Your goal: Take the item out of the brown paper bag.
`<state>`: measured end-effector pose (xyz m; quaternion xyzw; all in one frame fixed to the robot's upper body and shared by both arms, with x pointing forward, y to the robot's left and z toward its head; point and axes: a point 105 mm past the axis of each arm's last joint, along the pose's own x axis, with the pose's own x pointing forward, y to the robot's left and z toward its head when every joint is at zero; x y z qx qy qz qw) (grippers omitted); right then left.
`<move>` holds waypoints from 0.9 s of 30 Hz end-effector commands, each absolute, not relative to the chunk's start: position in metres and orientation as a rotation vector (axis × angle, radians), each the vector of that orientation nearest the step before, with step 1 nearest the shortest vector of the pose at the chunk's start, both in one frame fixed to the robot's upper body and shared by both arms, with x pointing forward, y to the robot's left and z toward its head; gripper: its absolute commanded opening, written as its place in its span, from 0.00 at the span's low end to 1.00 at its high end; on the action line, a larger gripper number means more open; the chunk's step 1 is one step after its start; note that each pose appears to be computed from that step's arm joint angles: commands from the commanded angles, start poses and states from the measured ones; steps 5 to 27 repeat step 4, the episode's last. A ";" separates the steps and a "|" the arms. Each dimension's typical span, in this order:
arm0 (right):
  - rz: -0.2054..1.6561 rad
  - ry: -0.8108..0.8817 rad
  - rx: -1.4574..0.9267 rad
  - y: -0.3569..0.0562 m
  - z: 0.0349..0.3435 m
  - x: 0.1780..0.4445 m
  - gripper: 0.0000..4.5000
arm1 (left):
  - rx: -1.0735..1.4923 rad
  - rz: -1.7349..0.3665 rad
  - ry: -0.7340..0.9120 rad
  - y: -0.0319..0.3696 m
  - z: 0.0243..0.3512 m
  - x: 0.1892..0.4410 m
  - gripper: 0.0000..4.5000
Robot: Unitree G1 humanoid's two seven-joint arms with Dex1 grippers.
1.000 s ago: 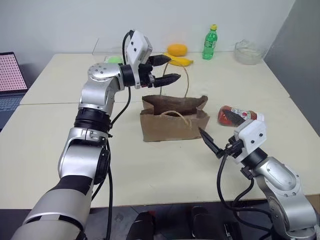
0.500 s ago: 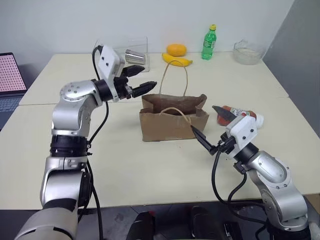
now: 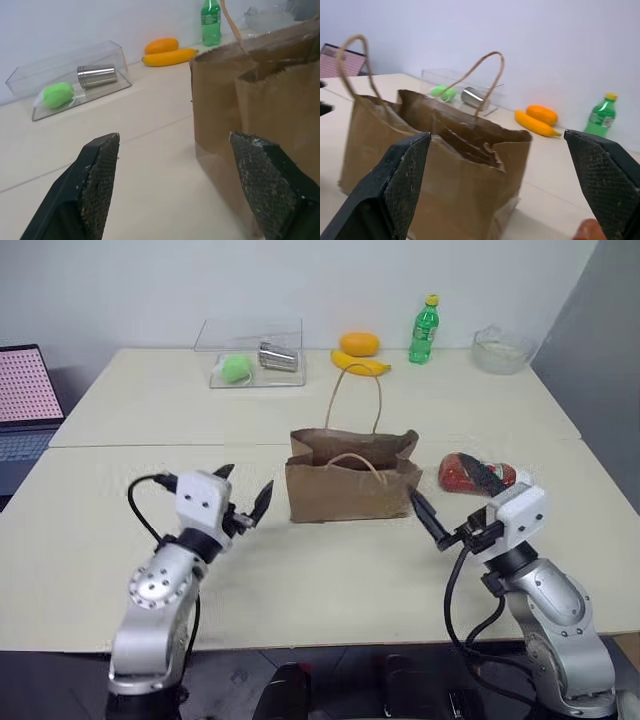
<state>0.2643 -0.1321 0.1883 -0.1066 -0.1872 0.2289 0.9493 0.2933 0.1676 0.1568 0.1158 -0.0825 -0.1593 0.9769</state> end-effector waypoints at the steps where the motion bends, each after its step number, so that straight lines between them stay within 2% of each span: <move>1: 0.459 -0.447 -0.220 -0.132 0.197 0.258 1.00 | 0.248 -0.348 -0.270 0.153 0.173 0.284 0.82; 27: 0.472 -0.451 -0.211 -0.128 0.197 0.258 1.00 | 0.219 -0.379 -0.296 0.147 0.172 0.284 0.82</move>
